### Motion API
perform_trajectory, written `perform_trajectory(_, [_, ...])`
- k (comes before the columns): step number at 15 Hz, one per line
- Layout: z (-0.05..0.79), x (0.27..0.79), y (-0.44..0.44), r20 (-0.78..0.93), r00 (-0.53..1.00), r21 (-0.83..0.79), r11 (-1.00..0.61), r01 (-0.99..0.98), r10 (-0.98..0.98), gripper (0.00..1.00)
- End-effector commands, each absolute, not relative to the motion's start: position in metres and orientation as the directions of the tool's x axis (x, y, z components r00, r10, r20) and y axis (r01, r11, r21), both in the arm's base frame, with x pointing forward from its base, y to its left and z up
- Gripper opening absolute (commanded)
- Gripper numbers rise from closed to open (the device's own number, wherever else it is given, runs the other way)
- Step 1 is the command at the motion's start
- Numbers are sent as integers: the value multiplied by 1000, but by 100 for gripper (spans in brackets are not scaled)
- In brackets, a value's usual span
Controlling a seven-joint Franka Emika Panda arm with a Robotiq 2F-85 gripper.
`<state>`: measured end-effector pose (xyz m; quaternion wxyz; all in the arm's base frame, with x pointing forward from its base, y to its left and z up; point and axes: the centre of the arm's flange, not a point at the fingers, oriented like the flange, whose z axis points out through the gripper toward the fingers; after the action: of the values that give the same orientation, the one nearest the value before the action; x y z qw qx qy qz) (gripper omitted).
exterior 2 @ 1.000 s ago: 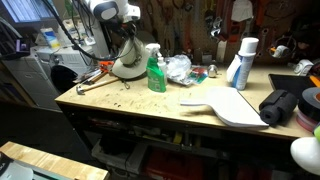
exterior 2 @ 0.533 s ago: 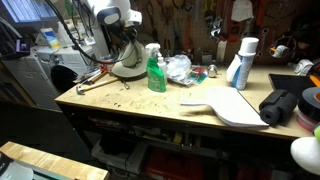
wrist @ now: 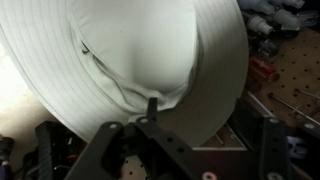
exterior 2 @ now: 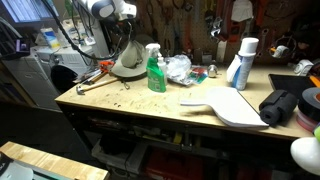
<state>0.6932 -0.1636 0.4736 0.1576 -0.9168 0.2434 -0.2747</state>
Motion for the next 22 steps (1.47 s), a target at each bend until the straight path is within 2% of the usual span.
perform_trajectory(1, [493, 659, -141, 465, 724, -290, -860, -419, -510, 100])
perform_trajectory(6, [495, 613, -116, 321, 856, -133, -914, -383, -405, 100])
perform_trajectory(10, [493, 579, -83, 157, 926, -107, -938, -329, -343, 100])
perform_trajectory(15, [488, 560, -62, 37, 958, -92, -956, -280, -284, 100])
perform_trajectory(18, [484, 552, -59, 11, 961, -117, -955, -272, -275, 100])
perform_trajectory(19, [487, 570, -61, 34, 955, -113, -951, -289, -294, 100])
perform_trajectory(22, [484, 566, -61, 24, 958, -112, -953, -283, -287, 100])
